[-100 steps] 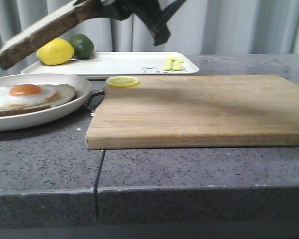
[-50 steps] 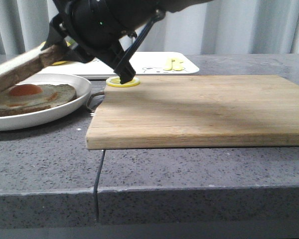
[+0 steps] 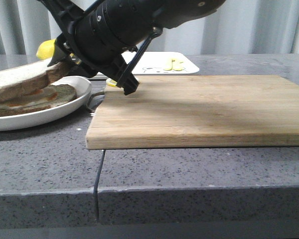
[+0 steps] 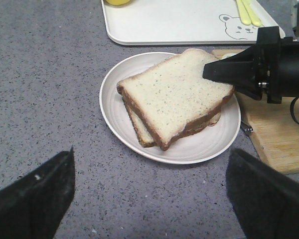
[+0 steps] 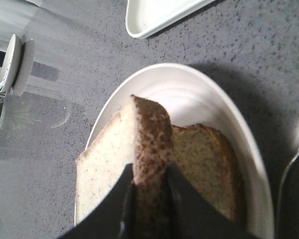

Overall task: Place bread and move sandwich to tray
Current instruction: 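Lower the bread onto the egg toast and open the right gripper, then raise the right gripper away from the sandwich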

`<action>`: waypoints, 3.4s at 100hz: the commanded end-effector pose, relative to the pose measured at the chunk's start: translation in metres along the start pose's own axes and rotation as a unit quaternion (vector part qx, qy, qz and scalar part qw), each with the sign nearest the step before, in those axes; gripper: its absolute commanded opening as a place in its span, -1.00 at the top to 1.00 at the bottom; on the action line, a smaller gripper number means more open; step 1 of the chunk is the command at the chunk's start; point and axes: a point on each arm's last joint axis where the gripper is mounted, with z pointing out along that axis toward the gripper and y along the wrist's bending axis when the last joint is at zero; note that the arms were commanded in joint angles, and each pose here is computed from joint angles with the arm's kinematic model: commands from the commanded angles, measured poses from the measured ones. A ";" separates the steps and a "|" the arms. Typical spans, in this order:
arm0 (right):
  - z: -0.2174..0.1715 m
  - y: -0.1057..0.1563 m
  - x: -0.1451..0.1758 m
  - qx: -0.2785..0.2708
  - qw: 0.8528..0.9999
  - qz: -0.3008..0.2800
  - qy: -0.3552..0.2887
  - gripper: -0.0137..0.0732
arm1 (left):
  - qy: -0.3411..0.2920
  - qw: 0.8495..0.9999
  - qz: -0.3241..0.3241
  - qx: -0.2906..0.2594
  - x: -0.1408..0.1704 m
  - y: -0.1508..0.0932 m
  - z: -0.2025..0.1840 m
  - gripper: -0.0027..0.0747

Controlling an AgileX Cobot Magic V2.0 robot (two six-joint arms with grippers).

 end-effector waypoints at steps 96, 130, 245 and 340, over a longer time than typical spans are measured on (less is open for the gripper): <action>-0.043 0.041 -0.031 -0.038 0.996 -0.030 -0.074 -0.35 | -0.042 0.999 -0.003 0.007 -0.014 -0.003 -0.004 -0.55; -0.103 0.067 -0.062 -0.054 0.968 -0.198 -0.145 -0.35 | -0.042 0.999 -0.003 0.007 -0.014 -0.003 -0.004 -0.55; -0.373 -0.055 0.020 0.194 0.828 -0.397 -0.344 -0.35 | -0.042 0.999 -0.003 0.007 -0.014 -0.003 -0.004 -0.55; -0.386 -0.058 0.035 0.200 0.820 -0.401 -0.357 -0.34 | -0.042 0.999 -0.003 0.007 -0.014 -0.003 -0.004 -0.55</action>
